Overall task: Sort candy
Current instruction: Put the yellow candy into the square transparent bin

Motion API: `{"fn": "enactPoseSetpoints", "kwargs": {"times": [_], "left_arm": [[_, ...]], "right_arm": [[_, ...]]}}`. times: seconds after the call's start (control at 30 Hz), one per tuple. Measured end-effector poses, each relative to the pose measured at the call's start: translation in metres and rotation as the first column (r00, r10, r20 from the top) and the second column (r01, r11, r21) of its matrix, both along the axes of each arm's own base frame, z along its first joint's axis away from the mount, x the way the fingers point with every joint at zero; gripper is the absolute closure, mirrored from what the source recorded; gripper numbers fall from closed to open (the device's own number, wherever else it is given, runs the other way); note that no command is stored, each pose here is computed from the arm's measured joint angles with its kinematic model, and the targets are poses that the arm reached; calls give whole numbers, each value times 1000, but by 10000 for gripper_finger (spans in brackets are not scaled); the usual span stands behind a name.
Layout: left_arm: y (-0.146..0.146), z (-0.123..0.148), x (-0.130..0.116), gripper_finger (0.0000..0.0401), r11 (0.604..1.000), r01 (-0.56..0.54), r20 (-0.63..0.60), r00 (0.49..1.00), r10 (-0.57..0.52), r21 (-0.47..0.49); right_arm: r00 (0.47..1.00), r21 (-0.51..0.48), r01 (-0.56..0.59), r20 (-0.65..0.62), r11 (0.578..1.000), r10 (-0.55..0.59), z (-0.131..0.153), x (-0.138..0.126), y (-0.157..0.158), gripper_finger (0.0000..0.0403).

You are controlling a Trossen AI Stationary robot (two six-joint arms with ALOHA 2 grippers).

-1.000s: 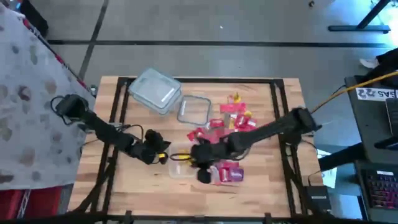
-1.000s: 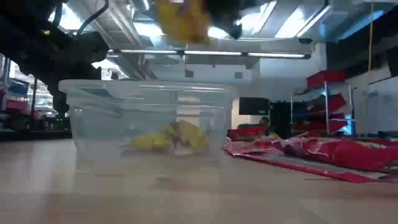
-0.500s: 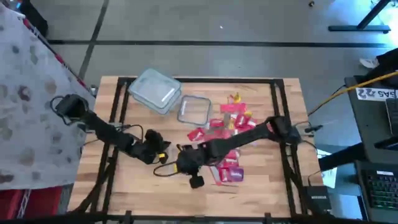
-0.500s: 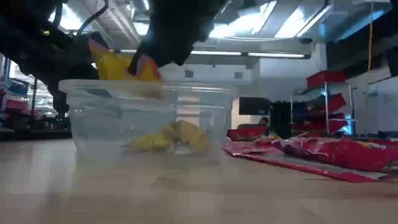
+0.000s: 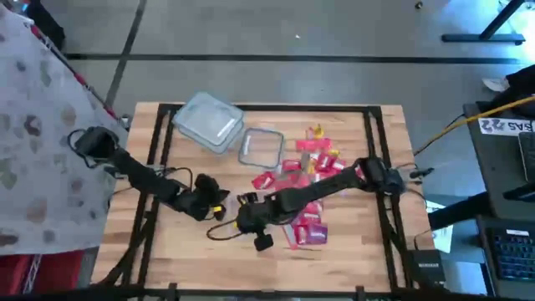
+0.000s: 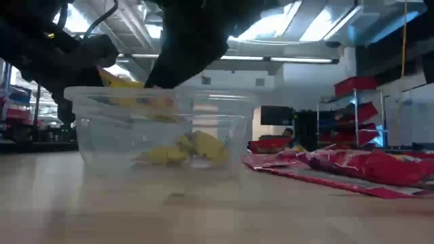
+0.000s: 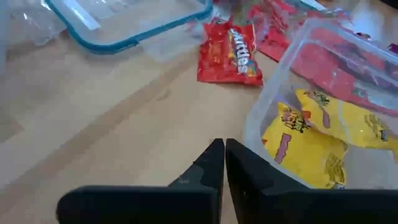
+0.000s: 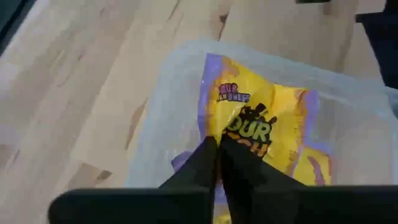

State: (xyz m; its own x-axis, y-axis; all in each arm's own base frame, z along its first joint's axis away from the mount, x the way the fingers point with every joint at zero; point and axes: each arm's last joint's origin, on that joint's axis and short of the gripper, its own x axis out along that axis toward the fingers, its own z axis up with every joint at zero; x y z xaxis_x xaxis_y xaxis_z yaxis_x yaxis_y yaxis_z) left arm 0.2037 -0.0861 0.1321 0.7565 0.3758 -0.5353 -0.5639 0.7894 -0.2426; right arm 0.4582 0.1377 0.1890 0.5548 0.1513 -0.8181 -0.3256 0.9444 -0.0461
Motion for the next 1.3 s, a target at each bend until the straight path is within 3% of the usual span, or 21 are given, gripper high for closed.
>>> {"fn": "enactPoseSetpoints", "kwargs": {"times": [0.23, 0.37, 0.5, 0.6, 0.7, 0.87, 1.07, 1.3], "left_arm": [[0, 0, 0, 401, 1000, 0, 0, 1000, 0, 0], [0, 0, 0, 401, 1000, 0, 0, 1000, 0, 0], [0, 0, 0, 401, 1000, 0, 0, 1000, 0, 0], [0, 0, 0, 401, 1000, 0, 0, 1000, 0, 0], [0, 0, 0, 401, 1000, 1, -1, 1000, -1, 1], [0, 0, 0, 401, 1000, 2, -5, 1000, -2, 4], [0, 0, 0, 401, 1000, 2, -5, 1000, -2, 4], [0, -1, -1, 401, 1000, 3, -9, 1000, -3, 7]], "right_arm": [[1000, 12, -14, -2, 1000, 14, 0, 0, 1, 312], [996, 62, -85, -29, 994, 87, 4, -4, 2, 297], [991, 53, -98, -87, 994, 102, 32, -19, 2, 296], [986, -11, -81, -149, 997, 78, 56, -40, 2, 295], [974, -146, -32, -225, 989, -2, 77, -69, 3, 295], [929, -334, 100, -305, 937, -208, 91, -120, -8, 295], [828, -312, 336, -353, 889, -436, 63, -190, -41, 295], [677, -188, 636, -329, 749, -658, 8, -257, -82, 291]]}}
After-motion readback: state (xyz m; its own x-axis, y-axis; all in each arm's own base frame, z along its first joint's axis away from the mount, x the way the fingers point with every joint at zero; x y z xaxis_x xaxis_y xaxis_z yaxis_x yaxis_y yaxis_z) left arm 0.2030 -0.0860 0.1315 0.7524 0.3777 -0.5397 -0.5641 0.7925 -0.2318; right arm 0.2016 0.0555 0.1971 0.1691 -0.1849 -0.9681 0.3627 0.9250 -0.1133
